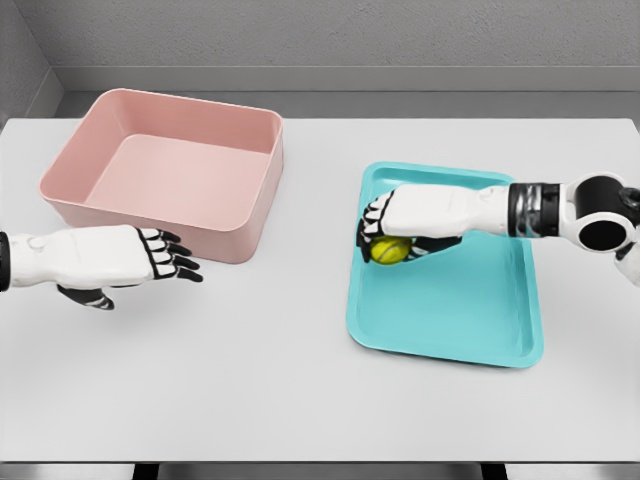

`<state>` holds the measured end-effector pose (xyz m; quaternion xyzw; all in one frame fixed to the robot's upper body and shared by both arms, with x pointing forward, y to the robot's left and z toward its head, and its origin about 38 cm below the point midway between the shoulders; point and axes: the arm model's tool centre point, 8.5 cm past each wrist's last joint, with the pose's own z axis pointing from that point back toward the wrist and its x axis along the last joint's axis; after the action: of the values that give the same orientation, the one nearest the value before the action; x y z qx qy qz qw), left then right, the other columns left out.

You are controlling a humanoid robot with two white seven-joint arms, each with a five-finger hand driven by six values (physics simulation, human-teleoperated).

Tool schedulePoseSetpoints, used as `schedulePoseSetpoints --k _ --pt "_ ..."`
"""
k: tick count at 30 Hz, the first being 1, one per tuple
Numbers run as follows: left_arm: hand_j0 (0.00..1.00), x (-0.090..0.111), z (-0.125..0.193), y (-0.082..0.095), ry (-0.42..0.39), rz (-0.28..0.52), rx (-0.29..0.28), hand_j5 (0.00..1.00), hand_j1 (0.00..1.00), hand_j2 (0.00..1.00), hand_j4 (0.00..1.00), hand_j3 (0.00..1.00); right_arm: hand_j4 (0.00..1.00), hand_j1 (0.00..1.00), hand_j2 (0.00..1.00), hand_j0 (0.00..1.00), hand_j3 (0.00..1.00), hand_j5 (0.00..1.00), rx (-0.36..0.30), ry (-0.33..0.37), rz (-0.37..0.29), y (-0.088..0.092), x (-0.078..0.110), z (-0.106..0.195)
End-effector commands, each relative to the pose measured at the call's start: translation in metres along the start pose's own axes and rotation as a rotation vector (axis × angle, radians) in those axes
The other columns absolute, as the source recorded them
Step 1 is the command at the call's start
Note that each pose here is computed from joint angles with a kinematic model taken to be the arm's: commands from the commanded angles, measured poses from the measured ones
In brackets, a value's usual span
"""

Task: Put the tennis from the blue tray into the pink basket with both arms

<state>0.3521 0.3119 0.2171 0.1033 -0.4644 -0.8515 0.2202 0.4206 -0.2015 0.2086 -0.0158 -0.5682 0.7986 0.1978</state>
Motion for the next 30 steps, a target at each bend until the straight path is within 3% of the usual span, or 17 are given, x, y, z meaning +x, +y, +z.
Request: schedulePoseSetpoints --k 1,6,13,21,30 --pt "1.0 0.001 -0.003 0.001 -0.006 0.004 0.009 1.0 1.0 1.0 1.0 1.0 0.5 0.5 0.5 0.5 0.5 0.5 -0.019 -0.051 0.005 -0.007 0.012 -0.016" --pt "1.0 0.001 -0.002 0.0 -0.004 0.006 0.007 1.0 1.0 1.0 1.0 1.0 0.5 0.5 0.5 0.5 0.5 0.5 -0.019 -0.14 0.011 -0.01 0.031 -0.05" --pt "1.0 -0.002 0.006 -0.002 0.013 0.004 -0.011 1.0 1.0 1.0 1.0 1.0 0.5 0.5 0.5 0.5 0.5 0.5 0.023 -0.233 -0.007 0.002 0.053 -0.088" --pt "1.0 -0.008 0.021 -0.001 0.05 -0.007 -0.03 1.0 1.0 1.0 1.0 1.0 0.5 0.5 0.5 0.5 0.5 0.5 0.067 -0.228 -0.047 0.014 0.046 -0.119" --pt "1.0 -0.011 0.027 0.002 0.067 -0.009 -0.025 1.0 1.0 1.0 1.0 1.0 0.51 0.51 0.51 0.51 0.51 0.51 0.126 -0.258 -0.07 0.032 0.054 -0.146"
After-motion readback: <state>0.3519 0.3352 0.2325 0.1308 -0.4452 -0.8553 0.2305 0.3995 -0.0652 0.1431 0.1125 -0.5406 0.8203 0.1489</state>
